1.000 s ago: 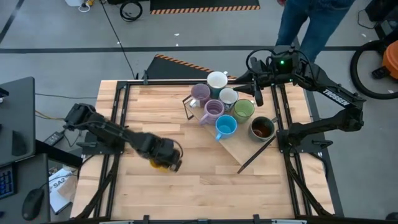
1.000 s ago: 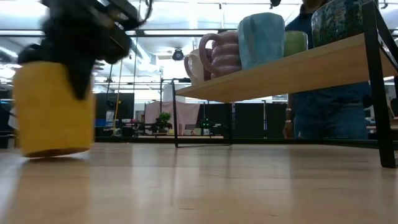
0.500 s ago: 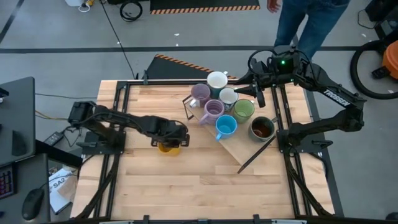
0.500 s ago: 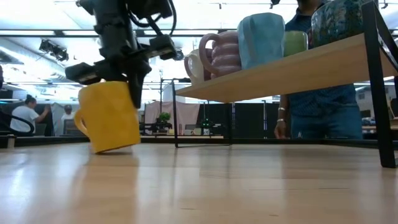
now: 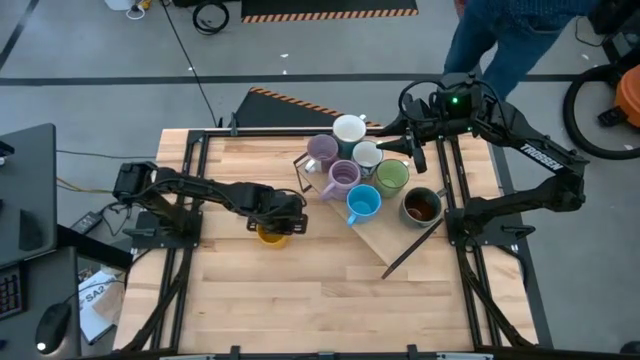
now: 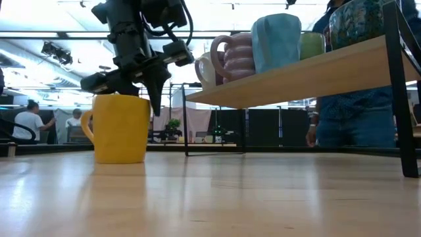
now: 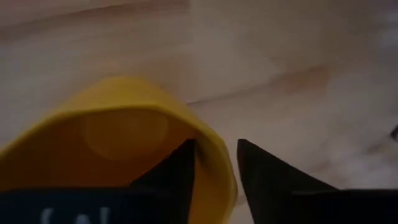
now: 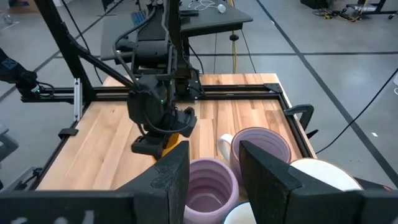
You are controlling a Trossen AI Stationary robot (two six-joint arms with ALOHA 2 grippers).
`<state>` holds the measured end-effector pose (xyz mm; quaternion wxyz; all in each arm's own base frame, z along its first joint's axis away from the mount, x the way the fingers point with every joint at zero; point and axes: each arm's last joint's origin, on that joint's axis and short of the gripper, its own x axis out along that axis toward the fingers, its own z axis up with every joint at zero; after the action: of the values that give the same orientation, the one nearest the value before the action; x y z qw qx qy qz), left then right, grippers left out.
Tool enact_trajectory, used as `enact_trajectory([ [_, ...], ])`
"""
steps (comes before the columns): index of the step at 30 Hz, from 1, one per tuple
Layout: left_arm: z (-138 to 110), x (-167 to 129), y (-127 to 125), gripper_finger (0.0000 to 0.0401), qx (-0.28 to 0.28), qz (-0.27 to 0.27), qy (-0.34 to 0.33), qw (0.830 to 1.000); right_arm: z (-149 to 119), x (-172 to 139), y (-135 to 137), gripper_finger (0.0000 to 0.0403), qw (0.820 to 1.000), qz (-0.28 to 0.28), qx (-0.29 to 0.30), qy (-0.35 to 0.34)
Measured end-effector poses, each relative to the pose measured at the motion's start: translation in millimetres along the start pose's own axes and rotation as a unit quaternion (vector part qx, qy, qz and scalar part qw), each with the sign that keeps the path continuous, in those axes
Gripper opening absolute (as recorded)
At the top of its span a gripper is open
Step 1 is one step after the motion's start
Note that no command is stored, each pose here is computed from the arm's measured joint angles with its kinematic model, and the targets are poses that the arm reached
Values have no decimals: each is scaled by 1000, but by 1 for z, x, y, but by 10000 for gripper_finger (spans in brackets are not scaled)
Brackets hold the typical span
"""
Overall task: Place coffee mugs
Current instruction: Put the yellow mug on the shelf
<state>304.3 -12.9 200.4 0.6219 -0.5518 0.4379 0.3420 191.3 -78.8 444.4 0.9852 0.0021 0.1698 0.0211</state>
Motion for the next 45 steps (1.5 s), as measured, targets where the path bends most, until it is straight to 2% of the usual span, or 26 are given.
enact_trajectory([
  [4,0,0,-2,164,41,-13,1,999,0,0,-1,145,1000,-3,-3,0],
  [8,-1,-4,-6,188,92,-20,12,995,0,-1,-2,145,1000,-5,-2,1],
  [14,-4,-23,-19,192,182,-9,1,983,-1,-1,-2,145,1000,-6,7,1],
  [22,-6,-40,-31,192,254,-22,17,967,-1,-1,-3,145,1000,-12,6,2],
  [28,-8,-54,-39,192,354,-26,16,935,-1,-1,-3,145,1000,-13,-1,2],
  [36,-15,-68,-36,192,492,6,46,869,-1,-1,-3,145,1000,-16,-2,3],
  [40,-20,-70,-29,191,539,8,50,841,-1,-1,-3,145,1000,-16,-2,3],
  [42,-20,-68,-22,186,542,18,58,838,-1,-1,-3,145,1000,-16,0,3],
  [45,-16,-66,-8,174,533,26,60,844,-1,-1,-3,145,1000,-16,6,3],
])
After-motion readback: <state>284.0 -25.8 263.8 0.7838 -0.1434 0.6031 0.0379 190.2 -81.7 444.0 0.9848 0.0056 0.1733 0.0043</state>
